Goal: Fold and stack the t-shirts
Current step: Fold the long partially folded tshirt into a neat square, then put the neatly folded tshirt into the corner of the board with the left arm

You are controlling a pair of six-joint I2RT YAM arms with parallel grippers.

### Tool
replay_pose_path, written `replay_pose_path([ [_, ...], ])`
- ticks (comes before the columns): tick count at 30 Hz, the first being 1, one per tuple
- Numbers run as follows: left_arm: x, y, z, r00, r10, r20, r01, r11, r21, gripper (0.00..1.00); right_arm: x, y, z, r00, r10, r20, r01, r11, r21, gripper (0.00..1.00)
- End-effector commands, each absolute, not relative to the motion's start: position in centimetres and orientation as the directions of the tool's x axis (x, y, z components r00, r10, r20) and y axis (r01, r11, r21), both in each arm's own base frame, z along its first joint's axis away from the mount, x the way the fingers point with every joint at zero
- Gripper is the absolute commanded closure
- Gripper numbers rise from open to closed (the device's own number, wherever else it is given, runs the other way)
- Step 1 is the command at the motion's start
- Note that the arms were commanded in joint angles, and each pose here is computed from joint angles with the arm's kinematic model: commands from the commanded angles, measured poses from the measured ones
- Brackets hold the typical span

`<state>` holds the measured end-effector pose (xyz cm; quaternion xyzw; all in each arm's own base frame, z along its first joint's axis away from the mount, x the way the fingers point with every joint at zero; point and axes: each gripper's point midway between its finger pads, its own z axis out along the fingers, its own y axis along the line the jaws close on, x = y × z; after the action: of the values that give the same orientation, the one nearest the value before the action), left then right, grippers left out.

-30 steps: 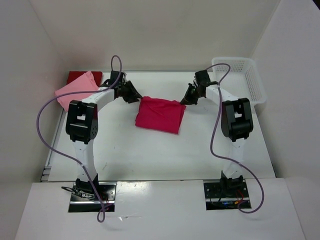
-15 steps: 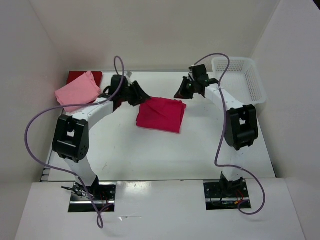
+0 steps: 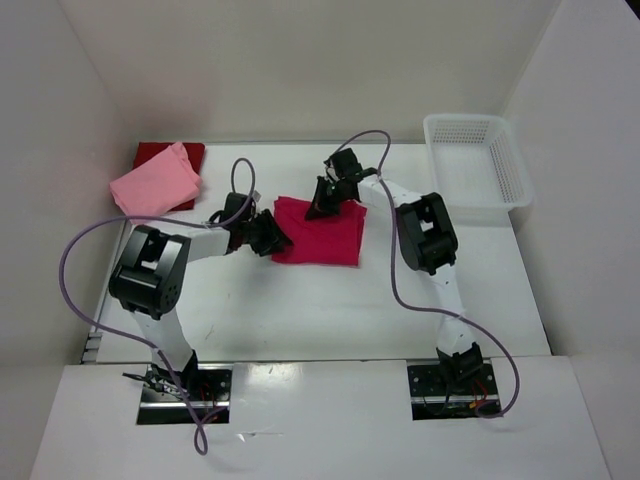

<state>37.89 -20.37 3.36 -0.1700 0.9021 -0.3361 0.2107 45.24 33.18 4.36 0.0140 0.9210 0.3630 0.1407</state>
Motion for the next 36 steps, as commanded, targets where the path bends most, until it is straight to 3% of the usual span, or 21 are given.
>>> replay_pose_path([
  [1, 35.6, -19.7, 2.9, -0.851, -0.458, -0.258, -0.191, 0.727, -0.66, 0.52, 48.6, 33.5, 6.1, -0.936, 0.163, -0.314, -0.103, 0.723, 0.684, 1.0],
  [7, 33.4, -18.8, 7.9, -0.837, -0.458, -0.3, -0.162, 0.73, -0.664, 0.52, 51.0, 31.8, 6.1, -0.922, 0.208, -0.327, -0.076, 0.73, 0.679, 1.0],
  [10, 34.6, -18.8, 13.0, -0.793, -0.475, -0.382, -0.098, 0.717, -0.69, 0.52, 51.2, 31.2, 9.6, -0.901, 0.21, -0.379, -0.119, 0.722, 0.682, 1.0],
  [14, 36.7, -20.0, 16.7, -0.759, -0.507, -0.409, -0.041, 0.663, -0.747, 0.52, 49.0, 29.7, 13.1, -0.883, 0.21, -0.42, -0.153, 0.718, 0.68, 0.97],
  [19, 40.6, -22.4, 14.5, -0.8, -0.485, -0.354, -0.032, 0.622, -0.782, 0.66, 44.8, 29.0, 14.1, -0.902, 0.189, -0.389, -0.174, 0.664, 0.727, 0.96],
  [22, 43.5, -22.6, 12.9, -0.789, -0.504, -0.351, -0.048, 0.621, -0.783, 0.72, 41.4, 27.9, 10.8, -0.928, 0.182, -0.324, -0.123, 0.672, 0.73, 0.96],
  [30, 49.0, -20.1, 7.9, -0.766, -0.548, -0.335, -0.126, 0.64, -0.758, 0.72, 36.4, 25.0, 4.3, -0.959, 0.208, -0.194, 0.013, 0.714, 0.7, 0.99],
  [36, 50.1, -16.5, 6.0, -0.748, -0.588, -0.307, -0.186, 0.631, -0.753, 0.61, 36.2, 24.1, 3.6, -0.955, 0.221, -0.196, 0.03, 0.734, 0.678, 0.99],
])
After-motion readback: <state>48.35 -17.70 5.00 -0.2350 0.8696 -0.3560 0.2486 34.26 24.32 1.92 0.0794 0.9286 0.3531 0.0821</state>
